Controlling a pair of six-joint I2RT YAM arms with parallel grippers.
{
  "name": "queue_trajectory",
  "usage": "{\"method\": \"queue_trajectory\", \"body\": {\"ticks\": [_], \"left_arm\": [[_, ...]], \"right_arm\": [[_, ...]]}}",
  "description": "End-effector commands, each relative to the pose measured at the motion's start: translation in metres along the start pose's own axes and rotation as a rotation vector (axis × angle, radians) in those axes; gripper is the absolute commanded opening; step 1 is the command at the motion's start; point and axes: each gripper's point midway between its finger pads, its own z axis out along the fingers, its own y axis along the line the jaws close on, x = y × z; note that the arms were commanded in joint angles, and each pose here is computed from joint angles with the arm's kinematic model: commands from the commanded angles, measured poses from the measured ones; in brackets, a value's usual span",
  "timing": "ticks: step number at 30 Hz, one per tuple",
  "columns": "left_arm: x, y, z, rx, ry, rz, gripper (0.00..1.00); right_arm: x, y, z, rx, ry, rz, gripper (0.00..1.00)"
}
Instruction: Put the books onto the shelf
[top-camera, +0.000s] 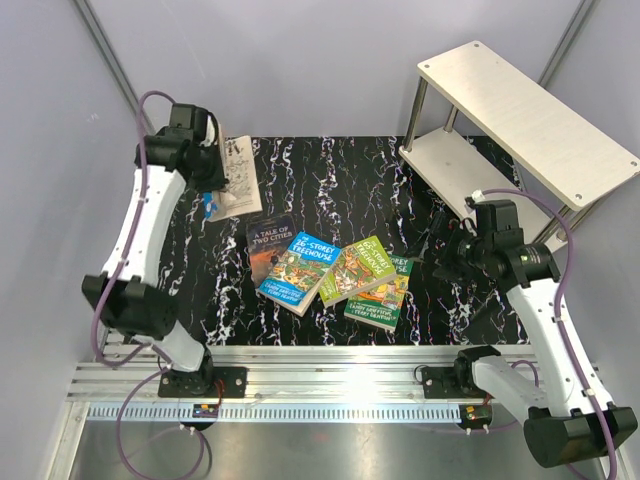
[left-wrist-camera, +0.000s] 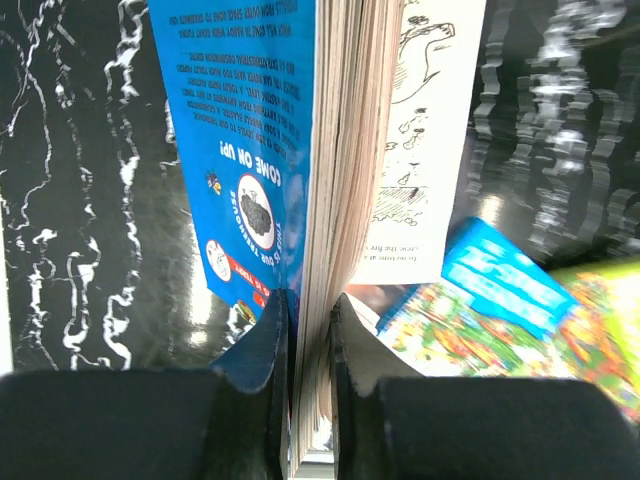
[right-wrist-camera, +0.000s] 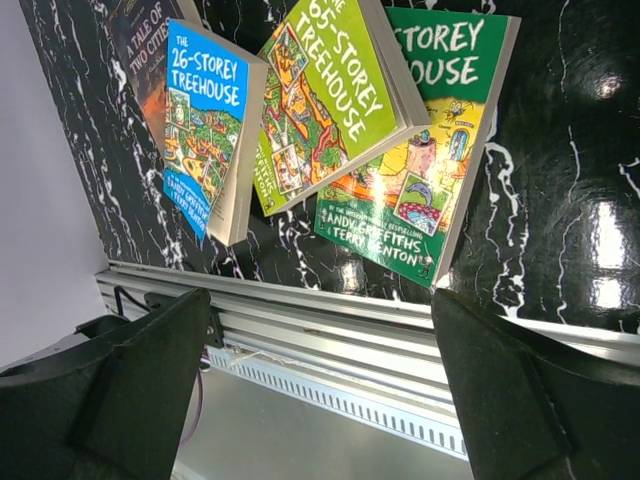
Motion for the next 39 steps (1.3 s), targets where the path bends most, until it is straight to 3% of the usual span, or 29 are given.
{"method": "queue_trajectory", "body": {"ticks": [1,5,9,18,19,21,22,26,30,39], "left_arm": [[-0.018,-0.019,-0.060,0.110,-0.151,-0.049,0.00],[0.002,-0.042,-0.080,0.191,-0.129,-0.021,0.00],[0.048,-0.072,-0.086,0.246,-0.044,0.079,0.00],[0.159,-0.100,-0.058,0.277,0.160,0.122,0.00],[0.169,-0.104,-0.054,0.283,0.191,0.119,0.27],[0.187,-0.111,-0.045,0.281,0.230,0.148,0.69],[0.192,-0.114,-0.044,0.277,0.240,0.146,0.98],[0.196,-0.116,-0.044,0.263,0.240,0.126,0.99],[0.176,-0.101,-0.048,0.218,0.145,0.104,0.99],[0.173,-0.007,0.018,0.132,0.141,-0.100,0.99]], "right_arm": [[0.001,0.010,0.000,-0.059,0.000,-0.008,1.00],[0.008,0.010,0.002,-0.074,0.020,0.010,1.00],[0.014,0.009,0.003,-0.081,0.034,0.026,1.00],[0.029,0.002,0.000,-0.086,0.052,0.057,1.00],[0.032,0.001,0.000,-0.086,0.058,0.060,1.00],[0.036,-0.001,0.001,-0.088,0.070,0.070,1.00],[0.039,-0.003,0.002,-0.086,0.078,0.074,1.00],[0.045,-0.005,0.000,-0.082,0.091,0.075,1.00],[0.049,-0.009,-0.004,-0.068,0.093,0.068,1.00],[0.056,-0.018,-0.005,-0.028,0.115,0.058,1.00]]}}
